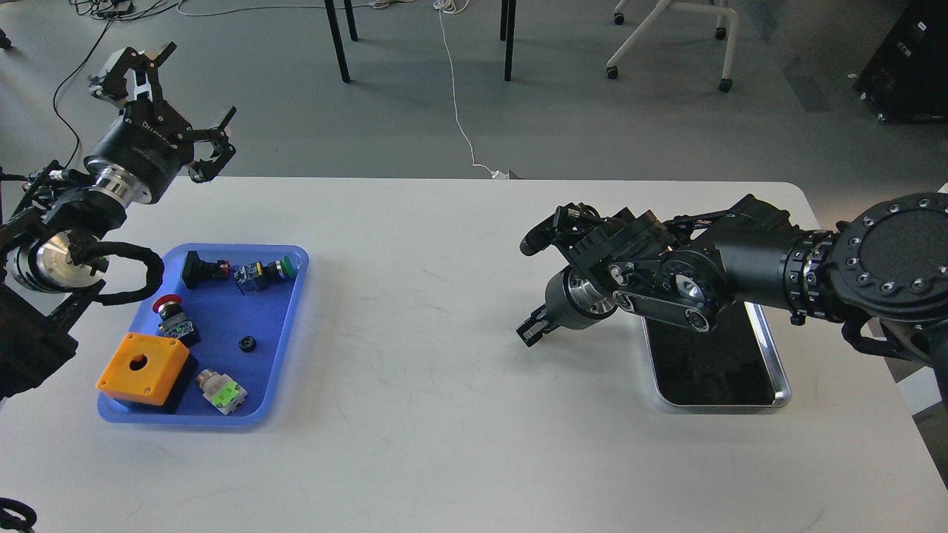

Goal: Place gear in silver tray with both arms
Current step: 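Close the right gripper on the gear and lift it, then carry the gear over the silver tray and release it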

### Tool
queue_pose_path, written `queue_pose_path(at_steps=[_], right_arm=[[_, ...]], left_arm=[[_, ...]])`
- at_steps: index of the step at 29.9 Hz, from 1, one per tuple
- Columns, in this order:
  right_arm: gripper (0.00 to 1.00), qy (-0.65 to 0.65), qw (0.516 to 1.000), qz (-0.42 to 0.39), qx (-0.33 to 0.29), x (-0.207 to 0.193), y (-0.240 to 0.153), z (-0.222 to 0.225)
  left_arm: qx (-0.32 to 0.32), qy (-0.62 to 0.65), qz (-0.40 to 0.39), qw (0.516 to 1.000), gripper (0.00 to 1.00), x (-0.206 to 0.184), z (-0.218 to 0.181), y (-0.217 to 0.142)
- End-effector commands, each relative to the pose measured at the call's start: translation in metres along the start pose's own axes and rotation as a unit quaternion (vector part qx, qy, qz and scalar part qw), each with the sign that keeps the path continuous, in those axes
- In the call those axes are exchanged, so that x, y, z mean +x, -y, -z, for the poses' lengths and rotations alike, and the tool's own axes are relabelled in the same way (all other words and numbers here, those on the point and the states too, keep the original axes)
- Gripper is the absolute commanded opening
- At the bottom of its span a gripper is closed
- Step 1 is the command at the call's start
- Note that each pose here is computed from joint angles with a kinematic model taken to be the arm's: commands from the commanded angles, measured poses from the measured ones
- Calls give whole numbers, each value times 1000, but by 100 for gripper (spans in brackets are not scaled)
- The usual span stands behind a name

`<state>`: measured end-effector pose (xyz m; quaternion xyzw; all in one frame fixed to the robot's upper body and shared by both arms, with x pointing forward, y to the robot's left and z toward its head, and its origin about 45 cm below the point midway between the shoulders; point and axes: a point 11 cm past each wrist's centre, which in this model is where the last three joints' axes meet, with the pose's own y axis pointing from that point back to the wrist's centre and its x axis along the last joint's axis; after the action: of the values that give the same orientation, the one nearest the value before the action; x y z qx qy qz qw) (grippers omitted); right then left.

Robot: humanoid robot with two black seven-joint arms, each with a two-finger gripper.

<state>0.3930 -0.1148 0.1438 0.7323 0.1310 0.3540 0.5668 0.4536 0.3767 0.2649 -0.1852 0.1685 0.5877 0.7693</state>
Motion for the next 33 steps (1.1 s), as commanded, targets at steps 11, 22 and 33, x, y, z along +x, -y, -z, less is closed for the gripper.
queue_pose_path(at_steps=[11,22,33], right_arm=[[22,29,996,-66,-53,31,-86,-65],[22,124,984,-27,-126,-95,-137,-165],[22,150,981,-23,-123,-140,-111,-172]], left_arm=[[-2,0,8,1000,98,-6,-5,3],[2,-2,20,1000,98,-15,-2,5],[15,-4,28,999,98,-26,10,9]])
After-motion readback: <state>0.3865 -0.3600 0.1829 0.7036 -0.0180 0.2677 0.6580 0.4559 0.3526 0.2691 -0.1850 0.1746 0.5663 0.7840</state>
